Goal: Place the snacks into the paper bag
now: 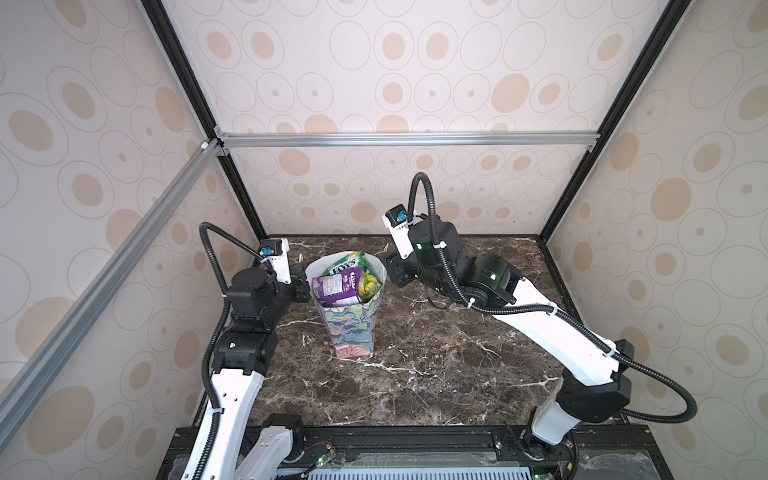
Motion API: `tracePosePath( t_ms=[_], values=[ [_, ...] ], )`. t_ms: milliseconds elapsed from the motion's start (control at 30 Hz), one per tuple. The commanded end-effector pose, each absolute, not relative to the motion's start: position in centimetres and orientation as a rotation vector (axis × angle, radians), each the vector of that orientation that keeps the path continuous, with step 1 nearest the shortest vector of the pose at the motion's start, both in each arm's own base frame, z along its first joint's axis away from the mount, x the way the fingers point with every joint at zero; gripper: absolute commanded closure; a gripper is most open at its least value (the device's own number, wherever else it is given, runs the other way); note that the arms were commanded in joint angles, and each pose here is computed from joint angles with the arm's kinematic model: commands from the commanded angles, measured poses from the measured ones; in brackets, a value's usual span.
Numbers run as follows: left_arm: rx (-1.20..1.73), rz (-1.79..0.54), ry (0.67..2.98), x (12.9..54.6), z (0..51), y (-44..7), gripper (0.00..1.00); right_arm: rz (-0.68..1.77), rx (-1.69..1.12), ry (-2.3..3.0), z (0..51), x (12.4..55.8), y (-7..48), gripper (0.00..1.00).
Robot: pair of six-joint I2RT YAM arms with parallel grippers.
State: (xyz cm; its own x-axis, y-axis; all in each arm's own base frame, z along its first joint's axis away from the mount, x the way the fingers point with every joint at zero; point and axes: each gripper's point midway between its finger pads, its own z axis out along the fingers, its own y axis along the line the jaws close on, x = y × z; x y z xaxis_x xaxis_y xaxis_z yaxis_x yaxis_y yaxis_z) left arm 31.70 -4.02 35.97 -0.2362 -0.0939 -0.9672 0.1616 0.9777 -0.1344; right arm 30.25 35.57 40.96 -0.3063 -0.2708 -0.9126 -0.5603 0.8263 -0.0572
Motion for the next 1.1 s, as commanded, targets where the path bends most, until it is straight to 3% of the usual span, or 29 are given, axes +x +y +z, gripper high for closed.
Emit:
tracePosePath(
  t_ms=[0,200,367,733,833,1067],
  values=[
    [0.036,-0.276,1.756,31.5,39.9,-4.2,0.92,0.322,-0.48,1.92,40.0,31.1,34.8,0.37],
    [0.023,-0.356,1.798,31.9,40.1,-5.1,0.93,0.319,-0.427,1.937,38.2,31.7,35.1,0.33],
    [-0.004,-0.287,1.832,31.8,39.6,-4.1,0.94,0.217,-0.377,1.937,37.2,32.6,33.6,0.32],
    [0.003,-0.302,1.836,31.3,38.8,-4.3,0.93,0.322,-0.368,1.944,35.7,33.7,35.1,0.33],
    [0.009,-0.31,1.844,31.4,38.5,-4.4,0.93,0.387,-0.37,1.952,35.4,34.0,35.7,0.48],
    [0.02,-0.349,1.85,31.5,38.2,-5.0,0.93,0.394,-0.402,1.982,35.0,34.8,36.2,0.97]
  ],
)
